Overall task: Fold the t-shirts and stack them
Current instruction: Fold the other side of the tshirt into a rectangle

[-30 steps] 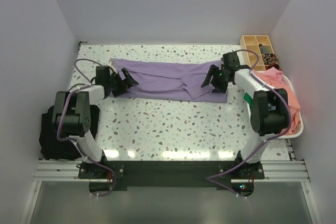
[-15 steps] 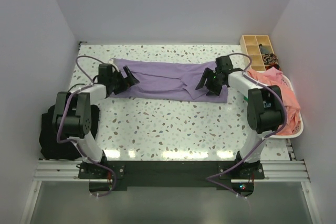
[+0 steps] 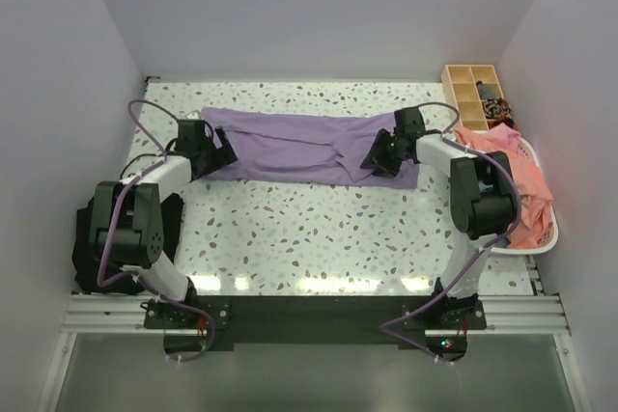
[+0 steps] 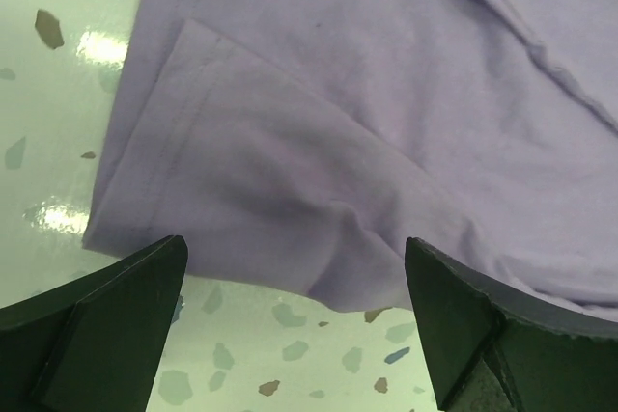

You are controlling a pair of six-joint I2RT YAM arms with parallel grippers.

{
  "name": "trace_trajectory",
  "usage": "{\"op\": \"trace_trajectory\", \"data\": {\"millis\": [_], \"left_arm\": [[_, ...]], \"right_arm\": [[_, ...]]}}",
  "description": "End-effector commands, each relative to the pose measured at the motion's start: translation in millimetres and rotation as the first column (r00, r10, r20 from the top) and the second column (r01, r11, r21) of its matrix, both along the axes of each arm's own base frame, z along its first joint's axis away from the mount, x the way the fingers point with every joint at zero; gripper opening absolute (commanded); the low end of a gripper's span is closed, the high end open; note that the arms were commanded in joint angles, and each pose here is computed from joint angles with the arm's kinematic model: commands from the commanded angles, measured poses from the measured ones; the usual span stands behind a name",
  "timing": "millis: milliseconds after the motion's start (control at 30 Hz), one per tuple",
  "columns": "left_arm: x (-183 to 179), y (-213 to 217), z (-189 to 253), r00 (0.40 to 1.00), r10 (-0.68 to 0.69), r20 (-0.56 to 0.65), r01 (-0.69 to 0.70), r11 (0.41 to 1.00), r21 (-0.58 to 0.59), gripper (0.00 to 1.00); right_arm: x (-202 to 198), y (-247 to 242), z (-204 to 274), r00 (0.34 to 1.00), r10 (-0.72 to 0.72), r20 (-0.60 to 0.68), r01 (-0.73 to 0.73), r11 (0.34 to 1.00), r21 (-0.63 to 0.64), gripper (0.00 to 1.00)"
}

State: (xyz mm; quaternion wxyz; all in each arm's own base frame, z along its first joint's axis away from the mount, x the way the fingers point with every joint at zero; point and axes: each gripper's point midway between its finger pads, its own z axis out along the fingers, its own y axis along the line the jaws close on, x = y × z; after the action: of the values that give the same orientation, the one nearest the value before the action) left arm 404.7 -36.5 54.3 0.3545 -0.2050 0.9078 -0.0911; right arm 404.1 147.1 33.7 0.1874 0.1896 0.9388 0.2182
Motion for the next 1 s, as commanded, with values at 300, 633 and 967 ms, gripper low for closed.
{"op": "trace_trajectory", "data": {"millis": [300, 633, 967], "left_arm": [[3.6, 13.4, -0.1, 0.999, 0.034, -0.009, -0.033, 0.997, 0.072, 1.00], [6.5, 9.3, 14.1, 1.000, 0.016, 0.018, -0.017, 0.998, 0.056, 1.00], [2.1, 11.4, 36.2, 0.998, 0.024, 0.058, -0.027, 0.998, 0.060, 1.00]], "right_arm": [[29.8, 13.6, 46.0, 0.989, 0.025, 0.149, -0.033, 0.998, 0.054, 0.17], [81.2, 31.1, 76.8, 0.978, 0.021, 0.209, -0.041, 0.995, 0.090, 0.17], [158.7, 33.2, 88.6, 0.942, 0.003, 0.336, -0.016, 0.999, 0.036, 0.59]]}}
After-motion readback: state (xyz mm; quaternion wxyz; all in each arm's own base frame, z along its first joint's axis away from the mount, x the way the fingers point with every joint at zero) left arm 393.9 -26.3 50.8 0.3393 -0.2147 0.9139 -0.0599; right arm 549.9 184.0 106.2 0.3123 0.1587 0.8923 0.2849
